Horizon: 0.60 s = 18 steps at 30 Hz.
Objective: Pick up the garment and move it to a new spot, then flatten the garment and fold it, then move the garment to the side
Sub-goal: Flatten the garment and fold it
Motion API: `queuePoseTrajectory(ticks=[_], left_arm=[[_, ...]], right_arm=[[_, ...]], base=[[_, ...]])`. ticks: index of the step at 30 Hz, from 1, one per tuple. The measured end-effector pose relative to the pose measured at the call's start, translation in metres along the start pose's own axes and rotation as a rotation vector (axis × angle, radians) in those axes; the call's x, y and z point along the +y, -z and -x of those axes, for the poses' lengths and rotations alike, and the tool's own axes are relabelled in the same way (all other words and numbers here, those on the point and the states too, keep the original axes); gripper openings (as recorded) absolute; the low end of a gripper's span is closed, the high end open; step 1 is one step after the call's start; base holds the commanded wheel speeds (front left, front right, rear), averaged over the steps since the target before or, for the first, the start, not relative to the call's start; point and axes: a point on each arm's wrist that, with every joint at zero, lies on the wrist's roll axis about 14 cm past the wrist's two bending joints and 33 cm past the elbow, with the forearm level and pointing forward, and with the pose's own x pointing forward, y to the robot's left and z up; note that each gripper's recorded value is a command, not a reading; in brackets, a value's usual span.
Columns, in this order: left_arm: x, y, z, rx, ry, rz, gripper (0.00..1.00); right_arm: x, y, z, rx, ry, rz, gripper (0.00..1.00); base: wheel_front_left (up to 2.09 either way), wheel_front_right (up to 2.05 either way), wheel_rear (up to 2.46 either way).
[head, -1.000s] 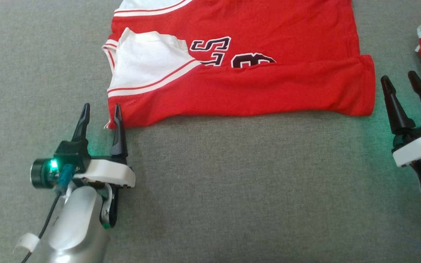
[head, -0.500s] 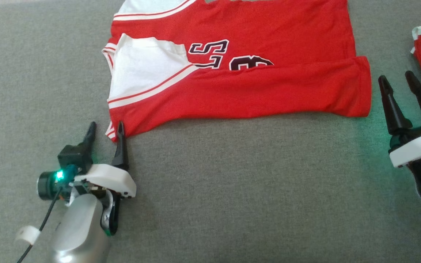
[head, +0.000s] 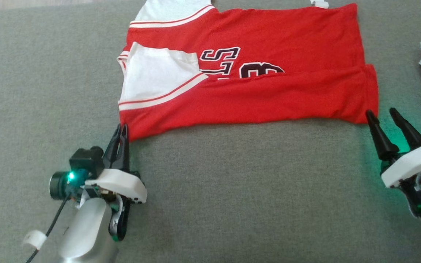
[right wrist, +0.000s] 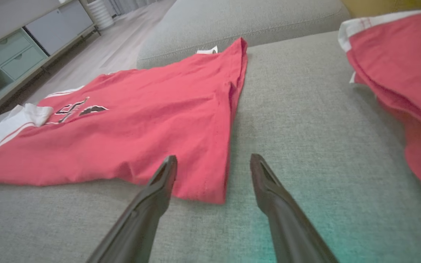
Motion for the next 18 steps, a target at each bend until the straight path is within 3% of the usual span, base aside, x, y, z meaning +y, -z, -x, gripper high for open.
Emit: queuePoseTrajectory(ticks=[9,10,12,13,18], left_arm=[[0.006,-0.022,0.002,-0.073,-0.007,-0.033,0.00],[0.006,-0.024,0.002,-0.080,-0.008,-0.034,0.00],[0.007,-0.027,0.002,-0.089,-0.007,-0.040,0.00],[0.007,-0.028,0.003,-0.092,-0.006,-0.045,0.00],[0.008,-0.033,0.008,-0.108,-0.005,-0.060,0.00]], right_arm=[[-0.003,0.022,-0.019,0.138,0.027,-0.003,0.99],[-0.002,0.022,-0.020,0.150,0.023,0.002,0.83],[0.000,0.021,-0.024,0.159,0.019,0.001,0.35],[0.001,0.022,-0.024,0.169,0.013,0.003,0.00],[0.006,0.022,-0.023,0.184,-0.003,0.016,0.00]], base=[[0.00,0.00,0.00],[0.00,0.00,0.00],[0.00,0.00,0.00],[0.00,0.00,0.00],[0.00,0.00,0.00]])
